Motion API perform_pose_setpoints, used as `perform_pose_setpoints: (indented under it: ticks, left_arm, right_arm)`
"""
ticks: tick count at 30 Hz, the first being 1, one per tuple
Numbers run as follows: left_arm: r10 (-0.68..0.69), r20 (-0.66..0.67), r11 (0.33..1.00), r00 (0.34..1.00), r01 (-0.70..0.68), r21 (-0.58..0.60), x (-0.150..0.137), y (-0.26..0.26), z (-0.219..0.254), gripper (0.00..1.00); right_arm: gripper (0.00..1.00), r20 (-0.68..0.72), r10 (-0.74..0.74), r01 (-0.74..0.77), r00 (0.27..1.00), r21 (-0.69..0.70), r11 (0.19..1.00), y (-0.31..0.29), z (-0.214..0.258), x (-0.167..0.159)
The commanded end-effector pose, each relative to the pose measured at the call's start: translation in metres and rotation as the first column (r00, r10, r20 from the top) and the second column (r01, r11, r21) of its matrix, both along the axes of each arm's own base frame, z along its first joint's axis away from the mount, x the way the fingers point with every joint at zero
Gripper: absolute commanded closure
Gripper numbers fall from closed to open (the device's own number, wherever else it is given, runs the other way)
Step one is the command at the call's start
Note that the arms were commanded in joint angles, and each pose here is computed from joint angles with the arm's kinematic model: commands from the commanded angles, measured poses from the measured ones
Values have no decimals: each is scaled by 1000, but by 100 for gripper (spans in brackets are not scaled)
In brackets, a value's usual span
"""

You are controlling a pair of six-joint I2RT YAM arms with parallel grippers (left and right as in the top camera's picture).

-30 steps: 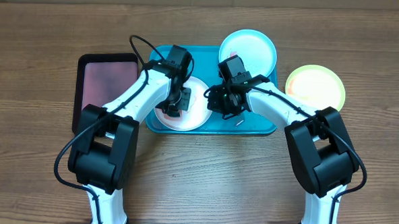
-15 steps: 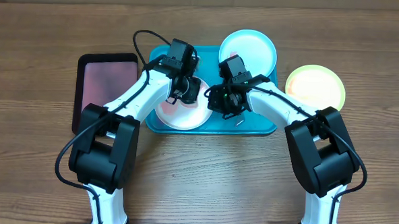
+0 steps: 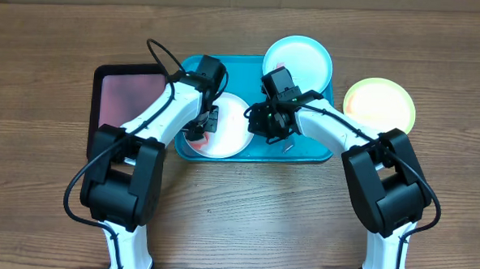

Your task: Clean dirty plates on tray and stack at the side

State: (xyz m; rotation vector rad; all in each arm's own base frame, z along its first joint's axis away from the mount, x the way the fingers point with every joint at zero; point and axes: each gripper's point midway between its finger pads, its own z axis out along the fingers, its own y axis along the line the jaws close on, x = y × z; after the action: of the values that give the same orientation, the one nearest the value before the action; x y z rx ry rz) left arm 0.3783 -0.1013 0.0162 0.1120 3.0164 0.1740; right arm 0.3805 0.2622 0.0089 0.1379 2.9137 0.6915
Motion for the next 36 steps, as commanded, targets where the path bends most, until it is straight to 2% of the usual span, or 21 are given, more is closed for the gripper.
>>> perform_pose_setpoints:
  ticks: [1,2,4,7,10,13,16,22,28,36]
  left_arm:
    - [-342,-76,863,936,281,-420,-31,-70,-1,96]
    - [-386,-41,797,922,310,-518,-34,-88,6,96]
    - [-380,-7,790,925,321,-522,-26,-92,7,96]
    - [-309,40,837,950,291,-463,-5,-86,5,96]
    - [-170,102,911,980,196,-364,25,-70,3,96]
    - [-48,156,953,986,93,-290,46,-52,6,96]
    - [35,162,964,986,9,-264,58,-36,19,96]
    - [109,141,966,984,-71,-249,70,-8,61,96]
    - [146,111,966,983,-117,-231,68,11,76,96]
    - [155,110,966,982,-128,-223,68,16,75,96]
  right_arm:
    - [96,4,4,-4,1000,10,1000,3,0,5]
    - [96,4,4,-4,1000,11,1000,3,0,5]
    - [96,4,4,-4,1000,11,1000,3,0,5]
    - [96,4,4,-4,1000,11,1000,3,0,5]
    - [96,3,4,-4,1000,10,1000,3,0,5]
    - [96,3,4,-4,1000,10,1000,3,0,4]
    - [96,-2,4,-4,1000,6,1000,2,0,3]
    - [96,-5,6,-6,1000,-19,1000,-3,5,2]
    - [96,88,-21,40,996,-226,973,-40,42,11]
    - [96,286,-54,193,957,-486,852,-96,107,8]
